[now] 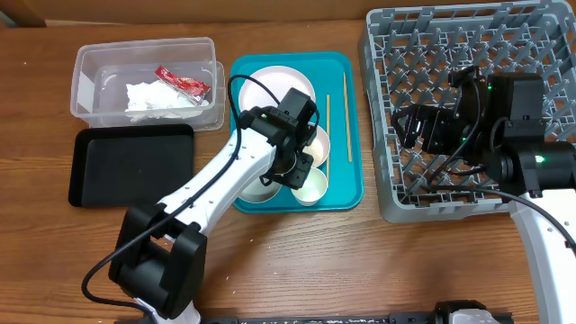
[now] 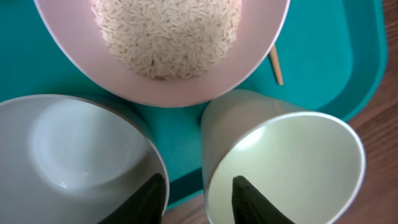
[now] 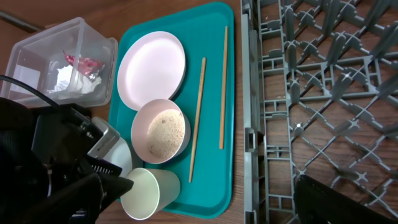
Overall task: Sort waste into correct bins and load items into the dishwasher
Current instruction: 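Grasp the white cup with the left gripper and lift it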
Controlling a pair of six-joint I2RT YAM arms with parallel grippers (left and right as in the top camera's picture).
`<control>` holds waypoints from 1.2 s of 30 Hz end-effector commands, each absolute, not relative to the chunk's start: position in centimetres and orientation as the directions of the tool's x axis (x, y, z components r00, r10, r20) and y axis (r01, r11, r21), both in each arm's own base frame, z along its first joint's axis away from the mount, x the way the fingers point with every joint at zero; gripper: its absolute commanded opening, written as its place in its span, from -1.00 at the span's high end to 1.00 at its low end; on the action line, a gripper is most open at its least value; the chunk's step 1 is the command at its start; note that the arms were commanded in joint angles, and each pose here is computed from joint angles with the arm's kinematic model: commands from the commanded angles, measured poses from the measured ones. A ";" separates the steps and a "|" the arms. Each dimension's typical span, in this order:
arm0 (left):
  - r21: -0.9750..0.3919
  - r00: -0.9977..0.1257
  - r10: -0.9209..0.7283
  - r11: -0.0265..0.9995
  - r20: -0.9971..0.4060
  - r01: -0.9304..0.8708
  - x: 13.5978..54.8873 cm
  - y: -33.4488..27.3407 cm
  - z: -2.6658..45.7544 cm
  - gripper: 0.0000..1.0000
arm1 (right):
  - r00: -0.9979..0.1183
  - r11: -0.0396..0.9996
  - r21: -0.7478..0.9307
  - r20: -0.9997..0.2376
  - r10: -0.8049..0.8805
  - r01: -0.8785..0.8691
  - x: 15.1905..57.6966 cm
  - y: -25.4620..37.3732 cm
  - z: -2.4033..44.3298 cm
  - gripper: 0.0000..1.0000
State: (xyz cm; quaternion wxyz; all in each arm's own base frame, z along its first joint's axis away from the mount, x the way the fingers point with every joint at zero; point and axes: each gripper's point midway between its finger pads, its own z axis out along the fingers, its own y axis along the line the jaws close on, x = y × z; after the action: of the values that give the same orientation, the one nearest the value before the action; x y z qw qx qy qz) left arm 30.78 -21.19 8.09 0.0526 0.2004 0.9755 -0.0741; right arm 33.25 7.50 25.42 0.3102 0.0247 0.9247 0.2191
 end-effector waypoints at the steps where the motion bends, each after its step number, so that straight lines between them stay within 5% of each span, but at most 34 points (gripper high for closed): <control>1: -0.108 -0.916 0.382 0.912 -0.127 0.395 30.3 -21.1 7.3 0.28 | -0.783 0.904 0.416 -0.594 0.187 -0.100 33.6 7.4 26.8 -1.00; 20: -0.131 -0.923 0.366 0.916 -0.122 0.380 30.0 -22.0 6.6 0.92 | -0.783 0.904 0.416 -0.594 0.187 -0.100 33.6 7.4 26.8 -1.00; 24: -0.134 -0.927 0.355 0.920 -0.119 0.369 30.0 -22.0 6.5 0.92 | -0.783 0.904 0.416 -0.594 0.187 -0.100 33.6 7.4 26.8 -1.00; 31: -0.362 -0.950 0.298 0.878 -0.096 0.312 30.5 -22.9 9.9 0.92 | -0.796 0.867 0.475 -0.578 0.178 -0.151 33.2 8.8 27.2 -1.00; 36: -0.681 -0.954 0.268 0.674 -0.134 0.285 31.9 -22.7 16.3 0.92 | -0.829 0.782 0.580 -0.537 0.158 -0.227 32.7 11.1 27.5 -1.00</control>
State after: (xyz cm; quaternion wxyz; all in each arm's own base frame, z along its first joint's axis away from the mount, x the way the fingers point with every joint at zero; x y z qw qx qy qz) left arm 30.67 -21.35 10.94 -0.0031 0.1382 0.9665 -0.2162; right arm 32.67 9.24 25.92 0.2970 0.0056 0.9159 0.2701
